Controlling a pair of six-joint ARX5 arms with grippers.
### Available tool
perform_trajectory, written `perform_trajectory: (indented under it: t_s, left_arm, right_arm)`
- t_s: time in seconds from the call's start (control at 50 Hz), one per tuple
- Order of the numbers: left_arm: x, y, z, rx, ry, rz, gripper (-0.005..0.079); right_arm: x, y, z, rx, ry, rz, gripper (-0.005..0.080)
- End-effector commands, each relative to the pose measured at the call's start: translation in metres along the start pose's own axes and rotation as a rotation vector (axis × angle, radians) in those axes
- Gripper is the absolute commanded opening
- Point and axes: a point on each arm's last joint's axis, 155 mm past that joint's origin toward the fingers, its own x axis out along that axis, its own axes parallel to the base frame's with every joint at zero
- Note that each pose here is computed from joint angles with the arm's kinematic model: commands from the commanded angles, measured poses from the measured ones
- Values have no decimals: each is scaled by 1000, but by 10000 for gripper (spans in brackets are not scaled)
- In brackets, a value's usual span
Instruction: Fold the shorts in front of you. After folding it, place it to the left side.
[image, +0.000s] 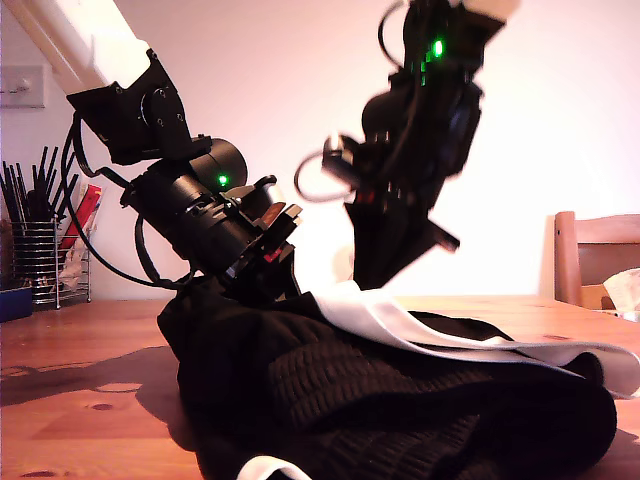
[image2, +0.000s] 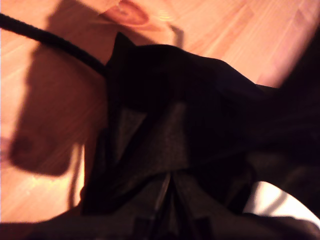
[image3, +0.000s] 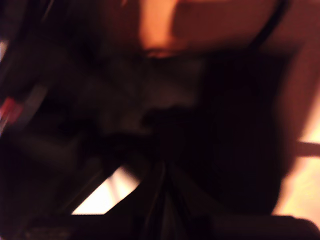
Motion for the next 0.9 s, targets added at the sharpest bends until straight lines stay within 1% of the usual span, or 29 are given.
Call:
perform_trajectory:
  t_s: [0.0,0.12,0.22,0.3,0.32,0.44,0.5,0.56,0.7,0.88]
  left_arm:
    - [5,5,-7,-12,16,2,-12]
    - [5,5,-9,-17,23,1,-12]
    - [5,5,-9,-18,24,1,-12]
    - [5,5,-9,-18,23,2,-12]
    - [5,5,-9,-18,23,1,-12]
    - [5,5,-9,-15,23,1,-12]
    - [6,5,-10,-17,25,1,-12]
    - [6,3,-10,-15,28,-1,-12]
    - [8,1,-12,-13,34,-4,-12]
    - [8,0,-14,-11,45,-6,-12]
  right_arm:
    - [-20,5,11,-53,-60,-62,-13]
    - [-32,1,22,-85,-154,-163,-13]
    - [-43,2,22,-83,-242,-212,-13]
    - [-55,3,17,-81,-325,-234,-13]
    - [-62,5,19,-86,-354,-239,-13]
    - [-78,11,3,-88,-461,-244,-13]
    - [-84,13,-4,-71,-506,-240,-13]
    - [-82,16,-11,-56,-529,-221,-13]
    - [-63,21,-28,19,-493,-102,-13]
    - [-52,23,-30,47,-483,-12,-13]
